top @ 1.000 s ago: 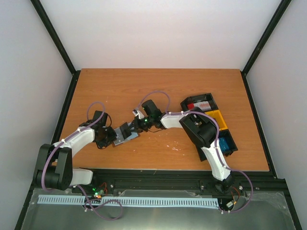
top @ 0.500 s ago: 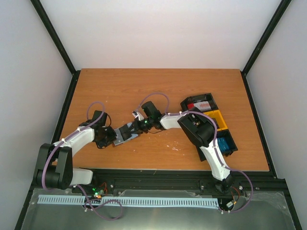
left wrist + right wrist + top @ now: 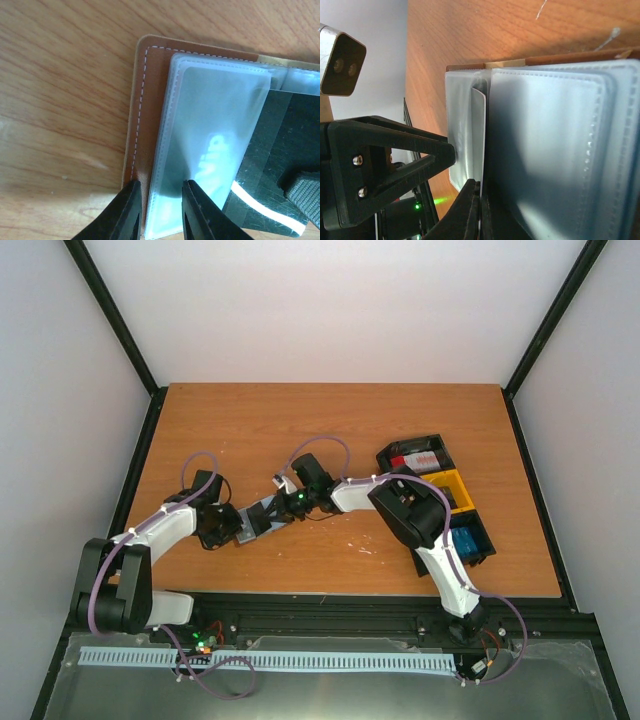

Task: Put the credit cards into the card holder
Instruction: Insert the credit card into the card holder.

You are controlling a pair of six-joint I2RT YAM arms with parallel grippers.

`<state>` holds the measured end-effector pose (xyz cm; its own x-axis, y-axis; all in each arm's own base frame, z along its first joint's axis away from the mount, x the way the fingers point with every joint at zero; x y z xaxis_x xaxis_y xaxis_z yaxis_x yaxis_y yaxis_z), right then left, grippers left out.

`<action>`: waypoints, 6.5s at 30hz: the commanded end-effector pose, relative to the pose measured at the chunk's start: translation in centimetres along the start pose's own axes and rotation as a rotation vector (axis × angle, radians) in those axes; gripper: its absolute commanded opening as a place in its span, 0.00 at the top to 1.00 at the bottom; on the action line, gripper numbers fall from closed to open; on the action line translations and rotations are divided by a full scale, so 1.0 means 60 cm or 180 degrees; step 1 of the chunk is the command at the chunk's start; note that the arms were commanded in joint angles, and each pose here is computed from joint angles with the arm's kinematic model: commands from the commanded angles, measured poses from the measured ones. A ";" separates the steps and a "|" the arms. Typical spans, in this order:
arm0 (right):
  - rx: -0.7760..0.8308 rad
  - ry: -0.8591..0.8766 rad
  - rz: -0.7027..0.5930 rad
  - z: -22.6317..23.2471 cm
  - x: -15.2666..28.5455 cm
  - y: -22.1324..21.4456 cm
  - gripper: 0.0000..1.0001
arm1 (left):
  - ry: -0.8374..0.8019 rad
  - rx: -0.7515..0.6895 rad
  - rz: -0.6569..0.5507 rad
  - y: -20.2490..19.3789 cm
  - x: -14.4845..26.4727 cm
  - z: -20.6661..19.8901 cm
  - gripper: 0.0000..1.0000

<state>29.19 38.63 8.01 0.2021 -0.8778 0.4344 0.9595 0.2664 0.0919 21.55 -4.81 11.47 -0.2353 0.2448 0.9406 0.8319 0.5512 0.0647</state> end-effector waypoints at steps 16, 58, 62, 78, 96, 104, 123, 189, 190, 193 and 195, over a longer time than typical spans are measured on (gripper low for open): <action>-0.0196 -0.0132 -0.0003 -0.035 -0.034 -0.003 0.97 | -0.0080 -0.0084 0.0086 -0.005 -0.021 0.003 0.74; -0.0223 -0.0447 0.0637 -0.034 -0.056 -0.009 0.97 | 0.0109 0.0176 -0.0186 0.004 -0.017 0.011 0.76; -0.0237 -0.0385 0.0456 -0.022 -0.054 -0.009 0.97 | 0.0052 0.0186 -0.0155 0.002 -0.017 0.009 0.76; 0.0109 -0.0894 -0.0190 0.046 0.007 -0.001 0.62 | -0.0088 0.0166 -0.0116 -0.001 -0.013 0.005 0.71; 0.0224 -0.1212 0.0030 0.040 -0.008 -0.006 0.85 | -0.0082 0.0116 -0.0049 -0.003 -0.023 0.007 0.68; 0.0176 -0.1088 0.0179 0.025 -0.027 -0.008 0.88 | -0.0053 0.0119 -0.0020 -0.007 -0.027 0.012 0.66; 0.0446 -0.1037 0.0231 0.042 -0.053 0.011 0.93 | -0.0055 0.0126 0.0000 -0.013 -0.030 0.018 0.64; 0.0519 -0.2925 -0.1516 0.174 0.396 -0.062 0.50 | -0.1481 -0.1379 -0.1125 0.036 0.176 -0.114 0.15; 0.0422 -0.3060 -0.1550 0.169 0.418 -0.082 0.46 | -0.1590 -0.1473 -0.1160 0.034 0.184 -0.119 0.09; 0.0053 -0.3391 -0.1625 0.151 0.473 -0.143 0.41 | -0.1847 -0.1716 -0.1180 0.034 0.196 -0.134 0.00; -0.0225 -0.3573 -0.1674 0.137 0.502 -0.187 0.37 | -0.1906 -0.1789 -0.1189 0.037 0.200 -0.141 0.00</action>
<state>26.61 17.57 28.66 -0.5216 -0.2848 0.8043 0.8403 -0.0078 0.5421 23.94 -6.51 22.86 -0.6158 0.4851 0.6209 0.7865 0.3323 0.5205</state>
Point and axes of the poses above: each gripper's point midway between its finger pads, its own x axis back along the fingers, its own z axis along the line the jaws close on, y = z × x, the point moved 10 cm from there along x, back along the fingers, and after that the axes turned 2 degrees about -x, right-handed, at the moved point
